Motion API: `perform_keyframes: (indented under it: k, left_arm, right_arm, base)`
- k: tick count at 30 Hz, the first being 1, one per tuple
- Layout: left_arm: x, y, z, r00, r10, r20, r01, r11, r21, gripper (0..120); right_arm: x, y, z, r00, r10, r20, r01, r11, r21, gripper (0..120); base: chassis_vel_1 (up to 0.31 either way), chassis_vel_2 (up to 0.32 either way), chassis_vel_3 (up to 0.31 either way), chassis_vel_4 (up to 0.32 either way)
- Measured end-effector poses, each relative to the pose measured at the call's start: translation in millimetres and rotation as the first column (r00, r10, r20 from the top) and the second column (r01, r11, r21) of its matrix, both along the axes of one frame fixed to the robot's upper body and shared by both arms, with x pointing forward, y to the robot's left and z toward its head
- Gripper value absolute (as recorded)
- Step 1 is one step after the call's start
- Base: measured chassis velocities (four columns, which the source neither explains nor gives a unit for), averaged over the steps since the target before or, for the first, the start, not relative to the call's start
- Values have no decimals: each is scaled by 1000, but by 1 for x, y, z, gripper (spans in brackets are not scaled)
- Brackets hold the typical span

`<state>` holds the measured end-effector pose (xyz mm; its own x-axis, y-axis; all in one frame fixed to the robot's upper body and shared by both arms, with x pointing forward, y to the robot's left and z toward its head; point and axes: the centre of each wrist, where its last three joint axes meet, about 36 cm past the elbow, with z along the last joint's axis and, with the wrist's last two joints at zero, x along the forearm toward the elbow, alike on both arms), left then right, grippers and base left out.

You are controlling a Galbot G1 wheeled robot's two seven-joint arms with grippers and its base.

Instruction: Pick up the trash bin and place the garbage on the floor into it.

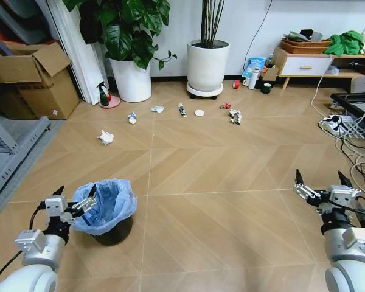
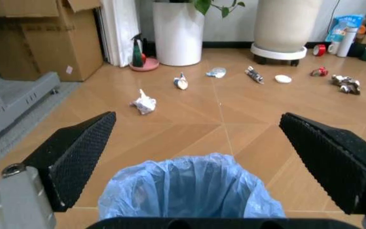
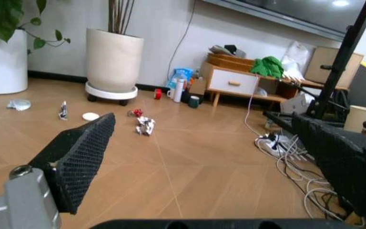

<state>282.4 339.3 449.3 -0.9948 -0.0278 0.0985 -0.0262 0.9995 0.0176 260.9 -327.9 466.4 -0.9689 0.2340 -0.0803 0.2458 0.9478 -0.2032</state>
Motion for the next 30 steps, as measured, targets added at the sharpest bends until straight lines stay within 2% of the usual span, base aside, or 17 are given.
perform_keyframes:
  k: [15, 20, 23, 25, 29, 30]
  left_arm:
    - [6, 7, 5, 999, -23, -34, 22, 999, -34, 100]
    - [28, 18, 12, 994, -34, -107, 28, 998, -52, 100]
    - [50, 35, 12, 985, -39, -167, 34, 999, -32, 100]
    - [55, 40, 12, 982, -41, -186, 36, 999, -27, 100]
    - [71, 67, 12, 944, -45, -328, 38, 999, -28, 100]
    - [71, 67, 12, 944, -45, -328, 38, 999, -28, 100]
  right_arm:
    - [1, -1, 0, 1000, -8, 4, 8, 1000, 10, 100]
    - [-1, -3, -1, 1000, -11, -4, 11, 1000, 9, 100]
    - [-1, -5, -1, 1000, -15, -10, 15, 1000, 9, 100]
    - [-2, -5, -1, 1000, -16, -13, 17, 1000, 10, 100]
    - [-1, -5, -5, 999, -18, -27, 18, 1000, 15, 100]
    - [-1, -5, -5, 999, -18, -27, 18, 1000, 15, 100]
  base:
    - [0, 0, 0, 0]
    - [0, 0, 0, 0]
    - [0, 0, 0, 0]
    - [0, 0, 0, 0]
    - [0, 0, 0, 0]
    - [0, 0, 0, 0]
